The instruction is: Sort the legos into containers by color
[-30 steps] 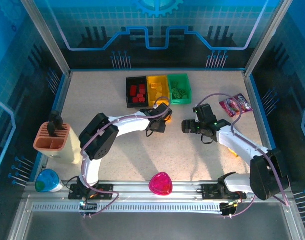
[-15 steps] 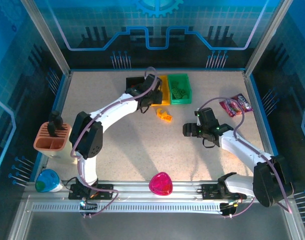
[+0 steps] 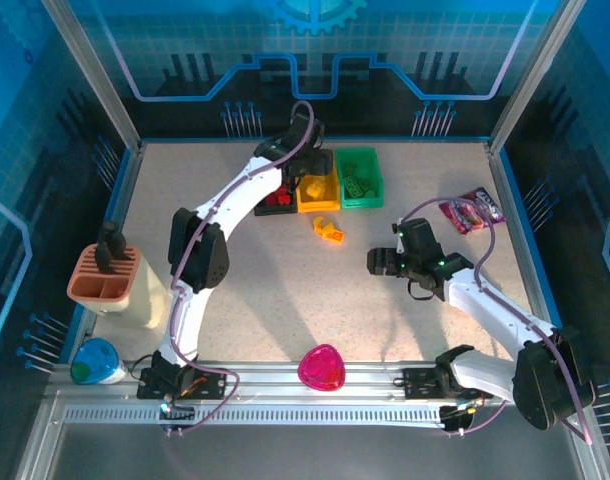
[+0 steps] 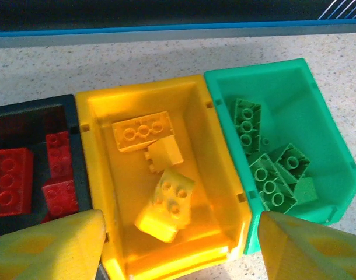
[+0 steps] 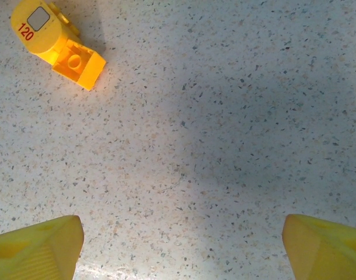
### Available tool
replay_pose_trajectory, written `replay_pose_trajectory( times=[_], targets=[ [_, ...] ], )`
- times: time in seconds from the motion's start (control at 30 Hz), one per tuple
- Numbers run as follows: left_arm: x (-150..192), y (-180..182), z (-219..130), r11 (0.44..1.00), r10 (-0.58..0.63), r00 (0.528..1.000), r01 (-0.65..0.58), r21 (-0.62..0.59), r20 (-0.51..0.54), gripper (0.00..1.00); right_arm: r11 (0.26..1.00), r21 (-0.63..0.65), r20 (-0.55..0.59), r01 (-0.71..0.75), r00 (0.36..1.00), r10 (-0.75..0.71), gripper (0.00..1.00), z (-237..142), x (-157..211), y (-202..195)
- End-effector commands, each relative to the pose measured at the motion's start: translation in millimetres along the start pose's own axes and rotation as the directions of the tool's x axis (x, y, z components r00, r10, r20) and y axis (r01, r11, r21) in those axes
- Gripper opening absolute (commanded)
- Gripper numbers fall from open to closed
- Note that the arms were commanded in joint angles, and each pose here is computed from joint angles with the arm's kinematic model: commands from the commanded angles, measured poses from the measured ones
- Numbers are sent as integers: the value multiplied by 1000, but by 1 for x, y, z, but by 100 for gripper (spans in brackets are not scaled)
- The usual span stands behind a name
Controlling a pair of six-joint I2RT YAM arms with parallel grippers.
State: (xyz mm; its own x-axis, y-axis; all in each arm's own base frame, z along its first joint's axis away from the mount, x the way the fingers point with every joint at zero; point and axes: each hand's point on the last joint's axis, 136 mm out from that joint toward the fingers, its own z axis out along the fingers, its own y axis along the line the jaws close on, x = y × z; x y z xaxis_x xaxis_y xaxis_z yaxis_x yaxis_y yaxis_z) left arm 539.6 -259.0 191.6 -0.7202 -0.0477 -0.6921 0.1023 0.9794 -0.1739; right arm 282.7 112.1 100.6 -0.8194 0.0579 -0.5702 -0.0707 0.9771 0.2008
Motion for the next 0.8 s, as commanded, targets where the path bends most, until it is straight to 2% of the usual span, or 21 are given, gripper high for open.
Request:
replay_pose_trajectory(
  times=[0.0,0.17,0.3,0.6,0.77],
  targets=[
    [-8,-23,-43,996,45,998,-49,77,48,70,1000,4,-39,16,999,-16,90,4,14,0],
    [6,-29,-85,988,42,989,-61,139,140,70,998,-16,-66,60,996,-61,90,13,16,11],
    [24,-16,-109,986,23,984,-51,158,174,69,992,-43,-84,116,989,-119,90,22,8,25],
    [81,17,-138,985,-13,984,-18,172,180,68,968,-101,-107,228,965,-238,88,55,-26,61],
    [111,34,-148,985,-17,984,-13,171,176,68,947,-86,-153,310,935,-320,86,86,-41,67]
  ],
)
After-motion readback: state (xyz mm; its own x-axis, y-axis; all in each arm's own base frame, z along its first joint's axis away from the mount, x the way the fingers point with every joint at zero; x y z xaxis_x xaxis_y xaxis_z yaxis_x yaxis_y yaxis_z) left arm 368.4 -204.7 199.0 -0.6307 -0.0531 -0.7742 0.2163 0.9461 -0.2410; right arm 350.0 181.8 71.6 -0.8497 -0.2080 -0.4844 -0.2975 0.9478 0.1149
